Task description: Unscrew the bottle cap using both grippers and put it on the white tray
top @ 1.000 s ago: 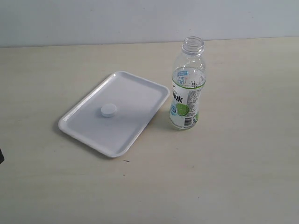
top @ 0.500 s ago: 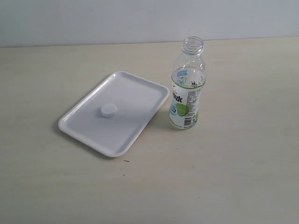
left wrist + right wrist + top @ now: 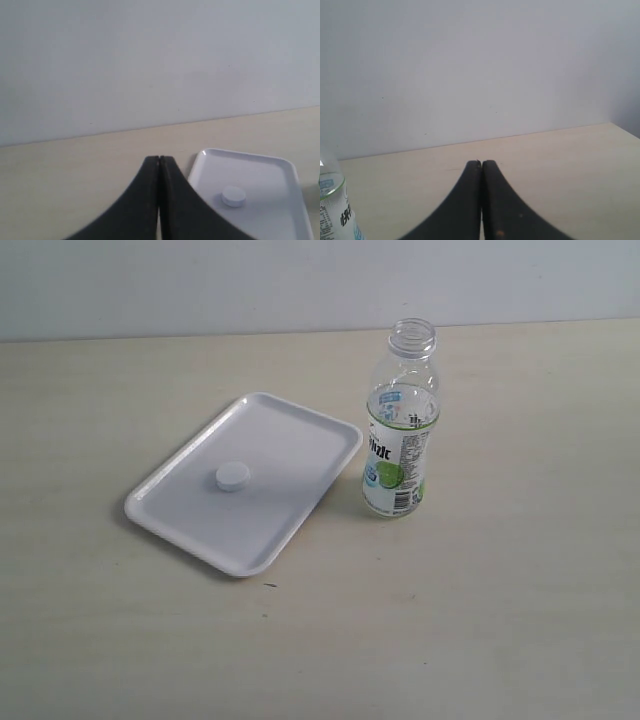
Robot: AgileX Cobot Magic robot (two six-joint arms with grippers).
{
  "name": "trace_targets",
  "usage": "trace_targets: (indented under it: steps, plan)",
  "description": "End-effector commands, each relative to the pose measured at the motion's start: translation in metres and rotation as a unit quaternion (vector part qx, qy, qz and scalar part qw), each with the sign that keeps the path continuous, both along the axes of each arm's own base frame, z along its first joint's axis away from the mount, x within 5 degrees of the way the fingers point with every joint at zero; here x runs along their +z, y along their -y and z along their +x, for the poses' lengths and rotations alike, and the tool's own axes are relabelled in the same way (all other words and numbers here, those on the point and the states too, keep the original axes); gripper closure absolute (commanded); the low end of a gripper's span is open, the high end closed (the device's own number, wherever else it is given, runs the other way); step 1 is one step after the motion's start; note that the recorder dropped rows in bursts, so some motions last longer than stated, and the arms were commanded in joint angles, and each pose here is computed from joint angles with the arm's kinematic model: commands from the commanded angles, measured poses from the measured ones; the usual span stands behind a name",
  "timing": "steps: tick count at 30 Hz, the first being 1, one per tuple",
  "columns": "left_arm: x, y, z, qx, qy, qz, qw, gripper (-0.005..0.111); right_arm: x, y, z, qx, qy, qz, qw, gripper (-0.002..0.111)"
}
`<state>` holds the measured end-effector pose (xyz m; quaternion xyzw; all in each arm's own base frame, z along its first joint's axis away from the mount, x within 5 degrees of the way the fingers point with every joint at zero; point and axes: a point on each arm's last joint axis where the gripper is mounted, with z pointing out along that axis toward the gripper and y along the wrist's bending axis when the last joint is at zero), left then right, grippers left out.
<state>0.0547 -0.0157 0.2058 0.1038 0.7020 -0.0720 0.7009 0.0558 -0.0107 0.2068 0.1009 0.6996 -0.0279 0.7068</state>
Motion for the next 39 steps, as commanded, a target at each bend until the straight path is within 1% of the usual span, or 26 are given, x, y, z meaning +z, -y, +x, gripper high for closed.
trace_targets:
  steps: [1,4,7,39]
  plan:
    - [-0.0013,-0.0018,0.0001,0.010,-0.011,-0.041,0.999,0.106,-0.0002,0.0000,-0.0003,-0.001,0.006,-0.005,1.000,0.108]
    - [-0.0018,-0.0050,0.0008,0.028,-0.012,-0.038,0.999,0.106,-0.0002,0.0000,-0.0003,-0.001,0.006,-0.005,1.000,0.108]
    - [-0.0017,-0.0057,0.0009,0.032,-0.009,-0.027,0.999,0.106,-0.0002,0.0000,-0.0003,-0.001,0.006,-0.005,1.000,0.108]
    - [-0.0017,-0.0058,0.0009,0.032,-0.009,-0.027,0.999,0.106,-0.0002,0.0000,-0.0003,-0.001,0.006,-0.005,1.000,0.108]
